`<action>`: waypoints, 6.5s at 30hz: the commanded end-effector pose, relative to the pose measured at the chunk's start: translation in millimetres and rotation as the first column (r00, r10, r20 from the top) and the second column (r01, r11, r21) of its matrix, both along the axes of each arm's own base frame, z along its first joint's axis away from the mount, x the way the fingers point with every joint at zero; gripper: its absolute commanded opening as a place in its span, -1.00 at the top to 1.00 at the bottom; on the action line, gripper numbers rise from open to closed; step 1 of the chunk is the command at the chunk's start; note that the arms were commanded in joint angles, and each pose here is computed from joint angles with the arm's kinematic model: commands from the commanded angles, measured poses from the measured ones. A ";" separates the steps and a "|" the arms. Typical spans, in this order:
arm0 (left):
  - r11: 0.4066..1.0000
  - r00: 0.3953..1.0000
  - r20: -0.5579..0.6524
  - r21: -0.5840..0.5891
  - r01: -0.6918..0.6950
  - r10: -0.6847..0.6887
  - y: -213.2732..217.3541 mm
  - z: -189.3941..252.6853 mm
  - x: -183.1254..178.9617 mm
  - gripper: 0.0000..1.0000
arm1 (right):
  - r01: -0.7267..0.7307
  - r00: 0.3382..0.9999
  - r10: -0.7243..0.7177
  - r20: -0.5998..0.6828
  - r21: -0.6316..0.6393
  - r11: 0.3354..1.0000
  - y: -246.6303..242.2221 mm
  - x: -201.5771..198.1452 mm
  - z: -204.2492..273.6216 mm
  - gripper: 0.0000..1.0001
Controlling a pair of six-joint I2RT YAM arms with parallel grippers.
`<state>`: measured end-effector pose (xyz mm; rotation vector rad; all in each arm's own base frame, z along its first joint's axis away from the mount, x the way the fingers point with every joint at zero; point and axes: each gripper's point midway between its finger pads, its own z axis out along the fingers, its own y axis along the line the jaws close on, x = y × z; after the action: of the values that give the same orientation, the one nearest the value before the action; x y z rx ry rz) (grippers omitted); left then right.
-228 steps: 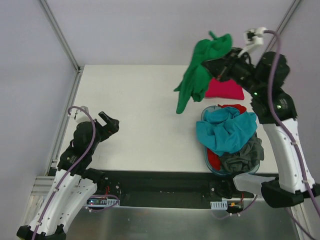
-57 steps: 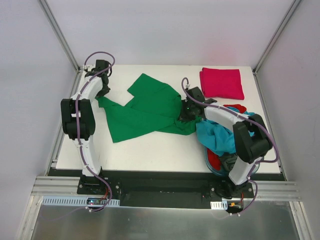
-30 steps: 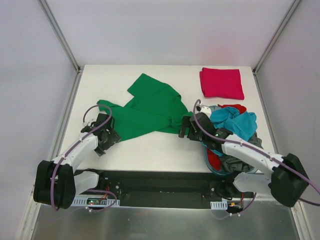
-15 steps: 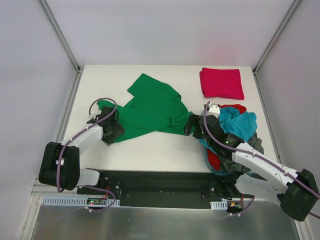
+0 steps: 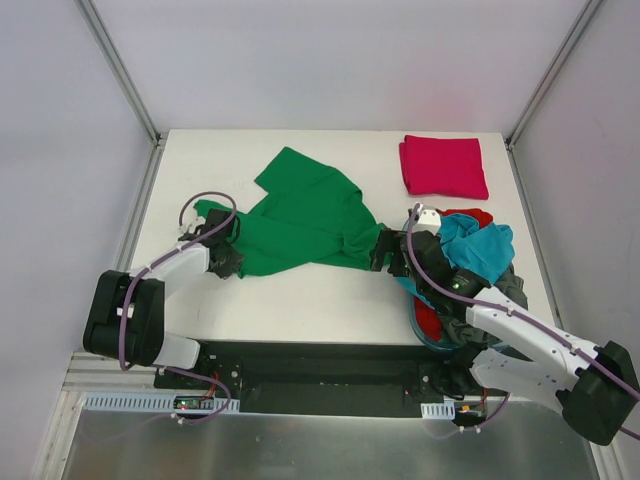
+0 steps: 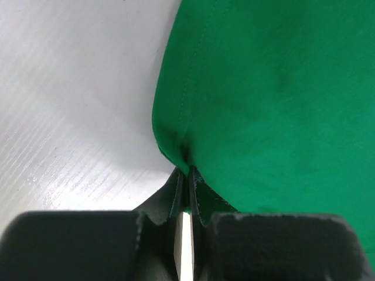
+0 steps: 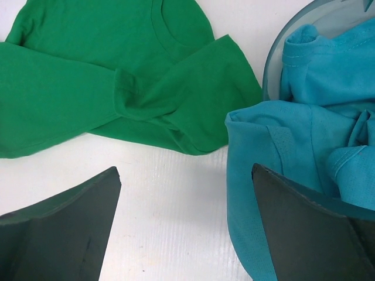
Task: Fold and stack the t-shirts
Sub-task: Flatten out the tshirt
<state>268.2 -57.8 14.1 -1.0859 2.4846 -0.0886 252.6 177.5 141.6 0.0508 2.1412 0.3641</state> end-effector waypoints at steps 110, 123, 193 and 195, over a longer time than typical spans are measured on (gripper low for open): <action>0.940 0.930 0.233 0.124 -0.318 0.284 100.8 34.9 -48.8 1.00 | -0.177 0.872 -0.062 -0.486 -0.430 0.885 20.7 -122.7 -78.4 -0.59; 0.944 0.934 0.223 0.117 -0.309 0.279 98.8 33.6 -48.7 1.00 | -0.345 0.916 0.277 -0.290 -0.219 0.913 73.2 -83.0 -37.6 -0.61; 0.929 0.284 0.954 0.188 -0.319 -0.096 116.1 576.4 106.8 1.00 | 0.201 0.606 -0.100 0.789 -0.030 0.979 -48.1 118.1 500.7 0.99; 0.923 0.249 0.959 0.213 -0.321 -0.135 115.4 600.6 115.8 1.00 | 0.187 0.538 -0.099 0.837 -0.004 0.982 -46.1 118.4 524.9 0.99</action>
<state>394.2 57.8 524.8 -0.8032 1.3524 -0.1905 396.5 150.7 562.1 -0.0736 1.4876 0.0275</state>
